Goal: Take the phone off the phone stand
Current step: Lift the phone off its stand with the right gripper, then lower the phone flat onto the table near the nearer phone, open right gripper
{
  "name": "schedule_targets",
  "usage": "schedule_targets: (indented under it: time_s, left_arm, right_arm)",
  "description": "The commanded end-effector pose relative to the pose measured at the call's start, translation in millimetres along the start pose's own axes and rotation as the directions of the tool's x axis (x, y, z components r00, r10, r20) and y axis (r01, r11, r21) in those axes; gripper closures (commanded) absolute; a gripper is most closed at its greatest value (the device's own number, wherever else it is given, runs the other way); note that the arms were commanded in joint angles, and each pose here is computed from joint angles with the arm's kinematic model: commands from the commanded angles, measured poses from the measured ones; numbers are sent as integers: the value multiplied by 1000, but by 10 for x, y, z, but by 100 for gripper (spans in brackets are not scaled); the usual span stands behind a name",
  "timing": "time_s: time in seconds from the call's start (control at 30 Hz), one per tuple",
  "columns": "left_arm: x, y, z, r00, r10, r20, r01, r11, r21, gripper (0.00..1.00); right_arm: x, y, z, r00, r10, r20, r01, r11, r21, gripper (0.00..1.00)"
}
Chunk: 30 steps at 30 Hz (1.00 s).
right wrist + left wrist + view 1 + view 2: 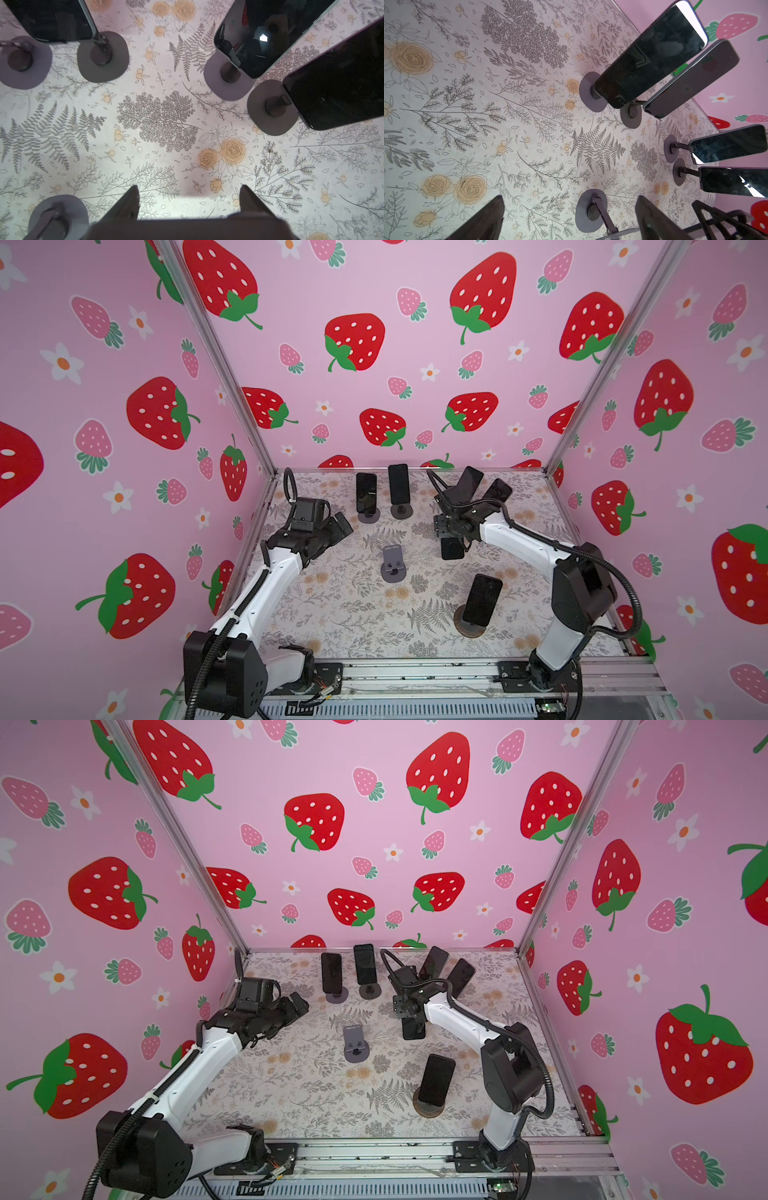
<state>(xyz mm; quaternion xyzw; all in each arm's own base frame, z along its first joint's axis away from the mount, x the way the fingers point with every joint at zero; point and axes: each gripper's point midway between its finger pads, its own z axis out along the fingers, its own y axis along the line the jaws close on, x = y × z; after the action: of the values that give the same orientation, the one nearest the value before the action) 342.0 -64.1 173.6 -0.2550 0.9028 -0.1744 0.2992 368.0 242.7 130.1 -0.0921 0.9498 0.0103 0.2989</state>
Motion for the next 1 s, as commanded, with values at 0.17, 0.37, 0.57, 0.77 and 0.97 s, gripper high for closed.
schedule_targets:
  time_s: [0.17,0.37,0.57,0.77,0.97]
  left_arm:
    - [28,-23,-21,1000,8,-14,-8,1000,7,1]
    - [-62,-40,-176,996,88,-12,-88,996,-33,1]
    - [-196,-198,-292,990,142,4,-142,990,-4,1]
    - [-325,-285,-428,980,194,40,-194,981,-4,1]
    - [-398,-348,-487,974,217,65,-218,976,7,1]
  right_arm:
    - [413,-311,248,993,-26,-115,30,999,39,29]
    - [639,-691,292,985,19,-172,-3,996,94,28]
    - [869,-1027,324,972,75,-221,-49,991,124,28]
    - [1144,-1380,385,945,167,-281,-116,975,190,29]
    - [1363,-1521,435,920,214,-328,-152,967,204,29]
